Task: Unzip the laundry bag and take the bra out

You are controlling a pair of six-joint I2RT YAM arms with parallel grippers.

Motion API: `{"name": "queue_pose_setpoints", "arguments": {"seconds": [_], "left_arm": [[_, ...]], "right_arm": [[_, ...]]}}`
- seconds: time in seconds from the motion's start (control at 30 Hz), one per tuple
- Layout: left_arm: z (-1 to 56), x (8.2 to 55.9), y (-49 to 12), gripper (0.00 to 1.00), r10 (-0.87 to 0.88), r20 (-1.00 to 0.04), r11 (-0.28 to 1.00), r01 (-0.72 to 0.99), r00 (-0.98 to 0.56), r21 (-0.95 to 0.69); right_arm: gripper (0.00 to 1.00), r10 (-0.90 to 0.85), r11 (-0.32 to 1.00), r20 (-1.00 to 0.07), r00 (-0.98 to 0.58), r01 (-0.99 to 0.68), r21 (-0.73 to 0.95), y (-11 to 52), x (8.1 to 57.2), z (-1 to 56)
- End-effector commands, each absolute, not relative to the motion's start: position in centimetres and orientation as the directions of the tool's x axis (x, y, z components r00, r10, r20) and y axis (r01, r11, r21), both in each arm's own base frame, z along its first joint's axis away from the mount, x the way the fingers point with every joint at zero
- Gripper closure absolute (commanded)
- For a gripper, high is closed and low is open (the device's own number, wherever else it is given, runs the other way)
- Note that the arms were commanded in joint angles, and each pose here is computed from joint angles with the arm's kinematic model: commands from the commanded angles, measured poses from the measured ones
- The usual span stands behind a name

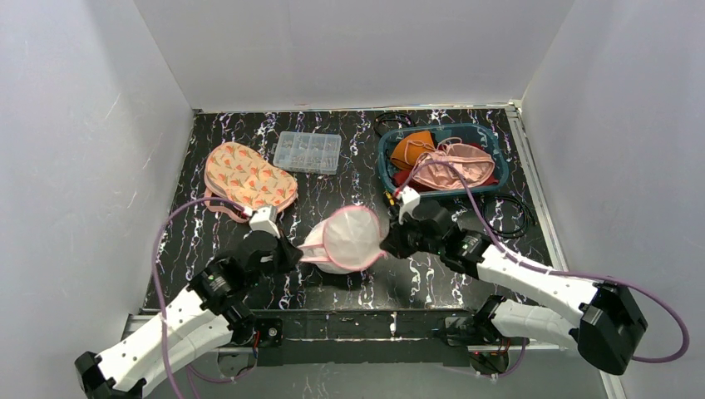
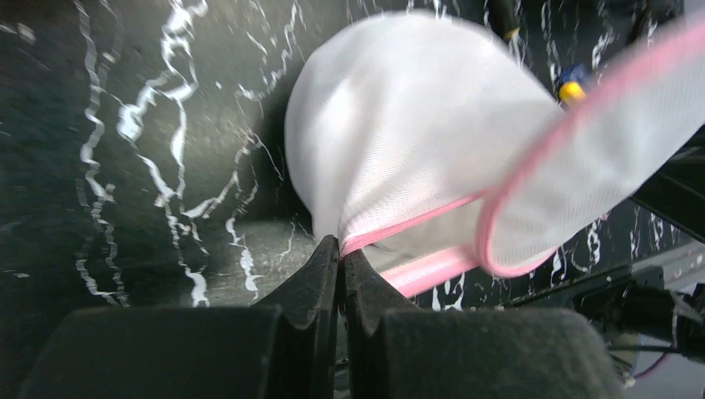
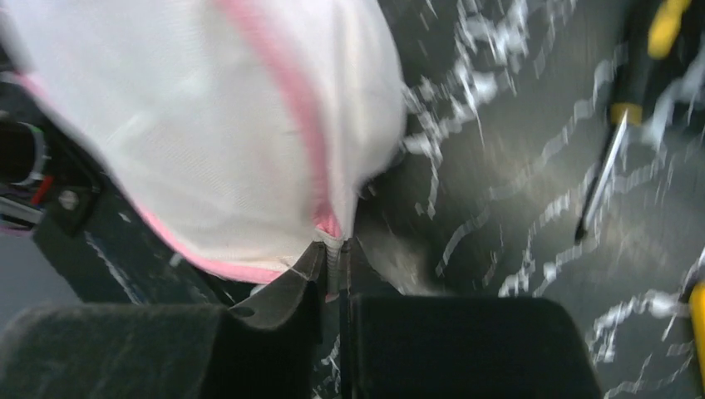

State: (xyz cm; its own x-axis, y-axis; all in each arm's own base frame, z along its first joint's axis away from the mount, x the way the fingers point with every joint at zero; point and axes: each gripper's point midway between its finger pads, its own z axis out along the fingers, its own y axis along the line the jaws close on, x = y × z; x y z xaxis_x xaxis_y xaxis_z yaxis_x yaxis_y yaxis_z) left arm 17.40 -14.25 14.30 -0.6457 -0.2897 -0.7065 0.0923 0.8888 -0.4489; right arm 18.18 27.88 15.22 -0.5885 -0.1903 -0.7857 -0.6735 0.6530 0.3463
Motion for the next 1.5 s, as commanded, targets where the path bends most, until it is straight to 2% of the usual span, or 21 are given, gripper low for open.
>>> {"name": "queue_pose_setpoints", "arguments": {"seconds": [0.0, 0.17, 0.33, 0.37, 0.5, 0.67, 0.8, 1.0, 1.2, 1.37, 1.47], "left_arm": [[12.0, 17.3, -15.8, 1.0, -0.306, -0.666, 0.86, 0.103, -0.68, -0.5], [11.4, 17.2, -16.5, 1.0, -0.294, -0.651, 0.851, 0.119, -0.699, -0.512], [12.1, 17.2, -16.9, 1.0, -0.295, -0.655, 0.841, 0.136, -0.696, -0.524], [12.2, 17.2, -17.0, 1.0, -0.296, -0.654, 0.837, 0.141, -0.696, -0.528], [12.7, 17.3, -17.5, 1.0, -0.311, -0.642, 0.823, 0.14, -0.701, -0.551], [13.1, 17.3, -18.3, 1.0, -0.328, -0.617, 0.801, 0.136, -0.715, -0.583], [13.2, 17.1, -18.3, 1.0, -0.337, -0.606, 0.797, 0.124, -0.721, -0.591], [12.9, 16.8, -17.8, 1.0, -0.35, -0.598, 0.798, 0.105, -0.721, -0.593], [12.8, 16.7, -17.6, 1.0, -0.358, -0.595, 0.795, 0.099, -0.719, -0.598], [12.9, 16.6, -17.5, 1.0, -0.354, -0.598, 0.798, 0.102, -0.719, -0.595], [12.8, 16.6, -17.4, 1.0, -0.353, -0.599, 0.799, 0.101, -0.719, -0.592]], "right_arm": [[0.96, 0.006, 0.765, -0.778, -0.629, -0.498, 0.408, 25.0, 20.3, 13.8], [0.51, 0.004, 0.793, -0.773, -0.635, -0.468, 0.389, 23.9, 20.3, 14.4], [0.25, -0.015, 0.802, -0.793, -0.609, -0.481, 0.355, 23.2, 20.0, 17.9], [0.23, -0.017, 0.794, -0.798, -0.602, -0.493, 0.355, 23.5, 19.9, 18.8], [0.2, -0.093, 0.773, -0.812, -0.576, -0.556, 0.306, 25.9, 18.7, 21.5], [0.19, -0.287, 0.772, -0.854, -0.434, -0.632, 0.062, 30.8, 16.5, 22.3], [0.17, -0.372, 0.744, -0.868, -0.331, -0.665, -0.065, 34.2, 15.9, 21.7], [0.11, -0.487, 0.735, -0.848, -0.207, -0.622, -0.27, 37.0, 16.2, 19.2], [0.11, -0.522, 0.73, -0.842, -0.135, -0.581, -0.359, 38.4, 16.1, 18.0], [0.13, -0.582, 0.708, -0.806, -0.105, -0.553, -0.439, 38.9, 16.3, 16.8], [0.19, -0.622, 0.696, -0.777, -0.098, -0.524, -0.491, 38.6, 16.7, 16.2]]}}
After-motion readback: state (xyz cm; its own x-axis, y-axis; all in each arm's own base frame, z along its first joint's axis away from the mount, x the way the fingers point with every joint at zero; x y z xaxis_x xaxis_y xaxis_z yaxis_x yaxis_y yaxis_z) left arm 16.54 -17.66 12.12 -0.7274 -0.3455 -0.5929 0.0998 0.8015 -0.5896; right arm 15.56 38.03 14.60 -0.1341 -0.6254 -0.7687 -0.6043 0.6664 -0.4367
